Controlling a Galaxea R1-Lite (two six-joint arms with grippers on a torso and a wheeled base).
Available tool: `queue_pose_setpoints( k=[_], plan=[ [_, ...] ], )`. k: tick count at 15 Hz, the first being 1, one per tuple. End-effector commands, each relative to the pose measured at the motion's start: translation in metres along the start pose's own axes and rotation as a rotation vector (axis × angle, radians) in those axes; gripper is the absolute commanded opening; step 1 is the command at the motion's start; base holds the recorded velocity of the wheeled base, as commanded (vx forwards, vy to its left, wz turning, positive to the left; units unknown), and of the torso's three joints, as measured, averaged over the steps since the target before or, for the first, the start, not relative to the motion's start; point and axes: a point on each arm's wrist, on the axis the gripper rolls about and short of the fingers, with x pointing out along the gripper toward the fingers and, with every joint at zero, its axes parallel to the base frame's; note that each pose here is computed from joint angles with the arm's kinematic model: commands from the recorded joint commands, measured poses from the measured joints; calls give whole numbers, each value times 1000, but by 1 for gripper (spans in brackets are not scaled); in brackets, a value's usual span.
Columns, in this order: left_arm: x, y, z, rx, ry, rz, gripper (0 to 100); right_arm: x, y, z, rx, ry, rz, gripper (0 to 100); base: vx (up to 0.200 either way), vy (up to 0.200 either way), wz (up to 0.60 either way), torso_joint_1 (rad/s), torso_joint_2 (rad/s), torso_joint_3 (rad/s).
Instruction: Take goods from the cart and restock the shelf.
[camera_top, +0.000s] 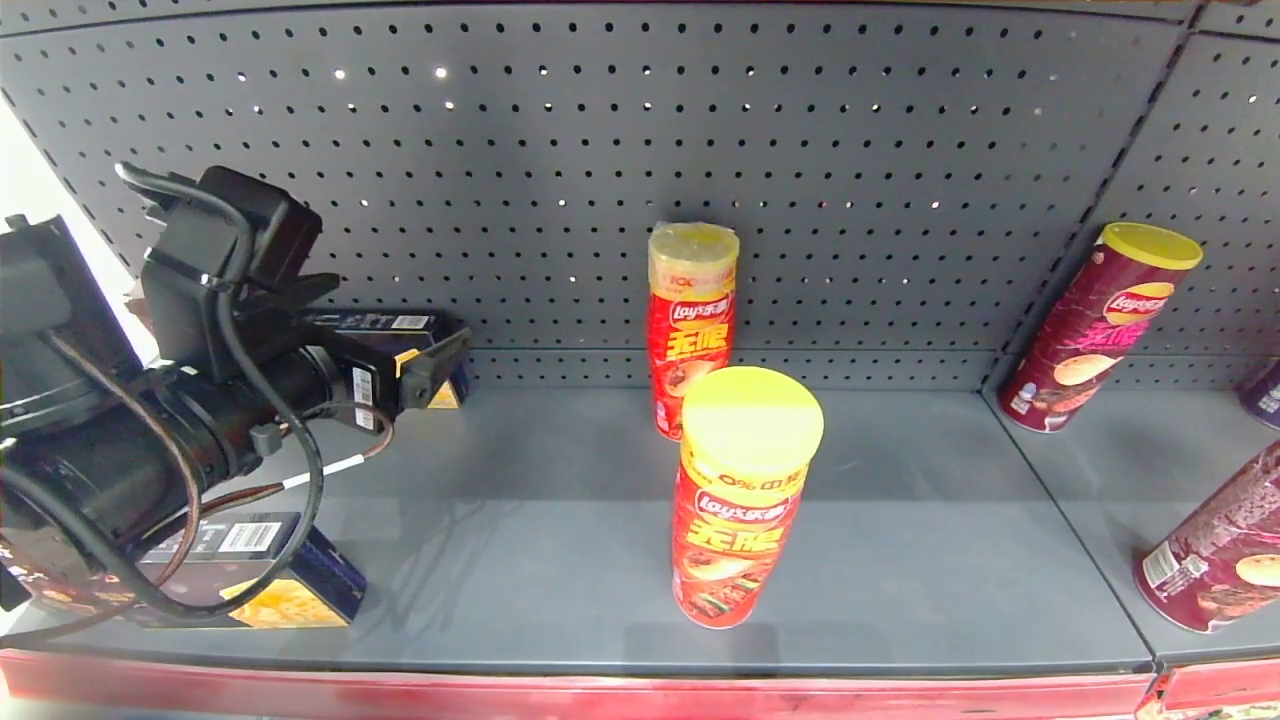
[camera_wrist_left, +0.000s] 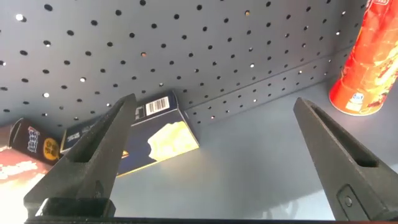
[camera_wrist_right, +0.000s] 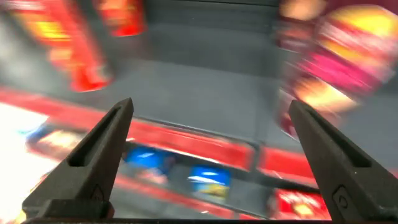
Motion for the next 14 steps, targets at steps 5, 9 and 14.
queue_pose_setpoints(
  k=[5, 9, 14],
  plan=[
    [10, -3, -6, -1, -3, 0, 100, 86, 8, 28, -102, 330, 490, 100, 0, 0, 0, 0, 0, 0],
    [15, -2, -7, 0, 1, 5, 100, 146, 27, 20, -137, 350, 456, 100, 0, 0, 0, 0, 0, 0],
    [19, 1, -11, 0, 6, 16, 100, 185, 39, 21, -163, 401, 394, 100, 0, 0, 0, 0, 0, 0]
  ],
)
